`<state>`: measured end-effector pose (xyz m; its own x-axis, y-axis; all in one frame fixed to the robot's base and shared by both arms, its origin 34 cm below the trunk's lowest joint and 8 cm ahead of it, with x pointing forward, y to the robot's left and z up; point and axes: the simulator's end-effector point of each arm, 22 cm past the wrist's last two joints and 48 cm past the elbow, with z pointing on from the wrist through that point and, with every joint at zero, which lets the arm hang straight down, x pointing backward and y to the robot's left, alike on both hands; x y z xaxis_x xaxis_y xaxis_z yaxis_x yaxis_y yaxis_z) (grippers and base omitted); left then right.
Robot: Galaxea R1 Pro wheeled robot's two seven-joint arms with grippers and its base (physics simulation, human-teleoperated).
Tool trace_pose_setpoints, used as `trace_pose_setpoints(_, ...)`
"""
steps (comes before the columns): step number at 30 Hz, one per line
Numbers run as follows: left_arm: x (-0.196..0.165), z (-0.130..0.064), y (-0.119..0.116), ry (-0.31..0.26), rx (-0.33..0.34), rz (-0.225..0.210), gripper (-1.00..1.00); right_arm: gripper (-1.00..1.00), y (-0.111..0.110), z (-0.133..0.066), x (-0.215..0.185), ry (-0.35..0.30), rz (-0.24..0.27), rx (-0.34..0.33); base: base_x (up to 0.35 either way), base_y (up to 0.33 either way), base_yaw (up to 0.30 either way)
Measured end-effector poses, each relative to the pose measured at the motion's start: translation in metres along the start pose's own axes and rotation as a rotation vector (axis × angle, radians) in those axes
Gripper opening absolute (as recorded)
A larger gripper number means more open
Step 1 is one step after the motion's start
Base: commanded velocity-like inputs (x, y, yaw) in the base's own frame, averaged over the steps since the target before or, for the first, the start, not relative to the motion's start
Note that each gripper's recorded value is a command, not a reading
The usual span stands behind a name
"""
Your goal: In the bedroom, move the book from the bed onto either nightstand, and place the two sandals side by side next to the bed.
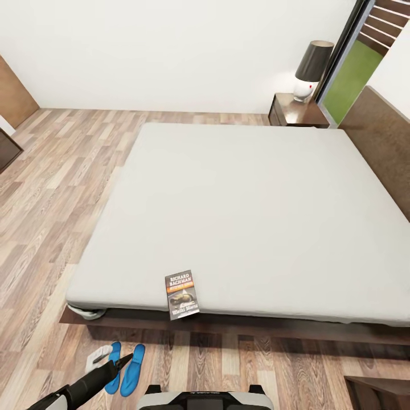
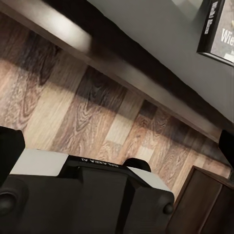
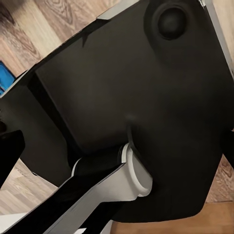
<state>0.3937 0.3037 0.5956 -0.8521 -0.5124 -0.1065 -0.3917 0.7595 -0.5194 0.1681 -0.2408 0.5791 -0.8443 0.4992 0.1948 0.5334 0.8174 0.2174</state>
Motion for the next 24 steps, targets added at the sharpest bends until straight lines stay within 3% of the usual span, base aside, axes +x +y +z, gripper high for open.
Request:
trace_pose_setpoints(4, 0.000, 0.001, -0.001, 0.000, 0.002, 0.000, 1.00, 1.00, -0.018, -0.006, -0.014, -0.020, -0.007, 0.022, 0.000, 0.000, 0.000)
trace_pose_setpoints(7, 0.001, 0.001, -0.002, 0.001, 0.004, 0.000, 1.00, 1.00, -0.029, -0.013, -0.049, -0.078, -0.034, 0.032, 0.000, 0.000, 0.000)
trace_pose_setpoints(10, 0.002, 0.002, -0.004, 0.002, 0.007, -0.001, 1.00, 1.00, -0.019, -0.017, -0.097, -0.162, -0.083, 0.011, 0.000, 0.000, 0.000)
trace_pose_setpoints(12, 0.003, 0.003, -0.005, 0.003, 0.009, -0.002, 1.00, 1.00, 0.001, -0.024, -0.146, -0.255, -0.140, -0.022, 0.000, 0.000, 0.000)
trace_pose_setpoints(14, 0.005, 0.004, -0.007, 0.005, 0.012, -0.004, 1.00, 1.00, 0.013, -0.029, -0.170, -0.294, -0.166, -0.040, 0.000, 0.000, 0.000)
trace_pose_setpoints(16, 0.006, 0.005, -0.009, 0.006, 0.014, -0.006, 1.00, 1.00, 0.029, -0.035, -0.191, -0.295, -0.179, -0.064, 0.000, 0.000, 0.000)
trace_pose_setpoints(20, 0.007, 0.006, -0.010, 0.006, 0.016, -0.007, 1.00, 1.00, 0.058, -0.045, -0.211, -0.237, -0.167, -0.110, 0.000, 0.000, 0.000)
trace_pose_setpoints(24, 0.007, 0.006, -0.011, 0.006, 0.018, -0.007, 1.00, 1.00, 0.076, -0.047, -0.215, -0.232, -0.172, -0.133, 0.000, 0.000, 0.000)
